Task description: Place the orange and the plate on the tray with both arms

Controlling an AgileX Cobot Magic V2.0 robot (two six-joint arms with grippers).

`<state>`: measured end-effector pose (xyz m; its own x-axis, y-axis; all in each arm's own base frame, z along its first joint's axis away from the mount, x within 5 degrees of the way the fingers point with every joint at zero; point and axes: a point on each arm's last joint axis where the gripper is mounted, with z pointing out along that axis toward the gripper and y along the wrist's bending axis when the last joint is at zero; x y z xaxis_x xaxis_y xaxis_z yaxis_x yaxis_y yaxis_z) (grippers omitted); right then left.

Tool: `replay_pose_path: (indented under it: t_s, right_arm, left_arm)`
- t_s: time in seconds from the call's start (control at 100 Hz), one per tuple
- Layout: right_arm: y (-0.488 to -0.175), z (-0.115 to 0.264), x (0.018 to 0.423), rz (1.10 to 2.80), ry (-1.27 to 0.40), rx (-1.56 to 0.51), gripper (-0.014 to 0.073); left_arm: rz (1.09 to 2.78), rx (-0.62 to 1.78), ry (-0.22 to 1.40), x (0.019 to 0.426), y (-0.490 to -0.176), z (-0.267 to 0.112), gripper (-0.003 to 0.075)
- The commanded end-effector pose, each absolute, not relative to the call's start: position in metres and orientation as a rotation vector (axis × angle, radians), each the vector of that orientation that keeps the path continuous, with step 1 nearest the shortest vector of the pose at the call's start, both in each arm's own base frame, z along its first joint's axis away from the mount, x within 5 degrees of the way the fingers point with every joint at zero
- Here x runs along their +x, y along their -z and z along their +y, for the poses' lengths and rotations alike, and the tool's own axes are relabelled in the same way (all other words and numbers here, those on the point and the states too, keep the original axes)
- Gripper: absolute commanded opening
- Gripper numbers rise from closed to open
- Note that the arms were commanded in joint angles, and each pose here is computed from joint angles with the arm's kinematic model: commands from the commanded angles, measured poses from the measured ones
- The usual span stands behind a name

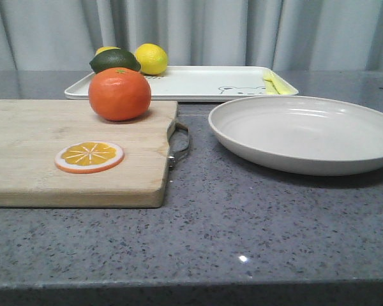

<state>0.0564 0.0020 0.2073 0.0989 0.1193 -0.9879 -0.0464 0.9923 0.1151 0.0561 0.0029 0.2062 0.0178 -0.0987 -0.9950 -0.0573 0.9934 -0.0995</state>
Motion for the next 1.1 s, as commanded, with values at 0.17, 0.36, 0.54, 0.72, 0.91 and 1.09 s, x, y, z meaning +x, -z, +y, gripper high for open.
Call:
replay_pose_path:
  t_s: [0.17, 0.36, 0.54, 0.72, 0.91, 1.09]
  right_arm:
    - [-0.216, 0.002, 0.053, 1.359, -0.116, 0.047, -0.0068]
    - [-0.223, 0.002, 0.052, 1.371, -0.114, 0.05, -0.0066]
    - [-0.238, 0.001, 0.053, 1.459, -0.103, 0.062, -0.0061]
    - [-0.259, 0.001, 0.059, 1.49, -0.1, 0.064, -0.0061]
    - [-0.283, 0.001, 0.071, 1.519, -0.099, 0.065, -0.0061]
    - [-0.303, 0.002, 0.089, 1.559, -0.096, 0.065, -0.0061]
  left_arm:
    - [1.454, -0.161, 0.062, 0.054, -0.21, 0.004, -0.0019]
    - [1.456, -0.167, 0.088, 0.051, -0.227, 0.003, -0.0019]
    - [1.44, -0.165, 0.088, 0.052, -0.25, 0.003, -0.0019]
    - [1.446, -0.169, 0.085, 0.06, -0.269, 0.004, -0.0019]
    - [1.475, -0.169, 0.081, 0.072, -0.289, 0.004, -0.0019]
    - [1.498, -0.146, 0.05, 0.086, -0.31, 0.006, -0.0019]
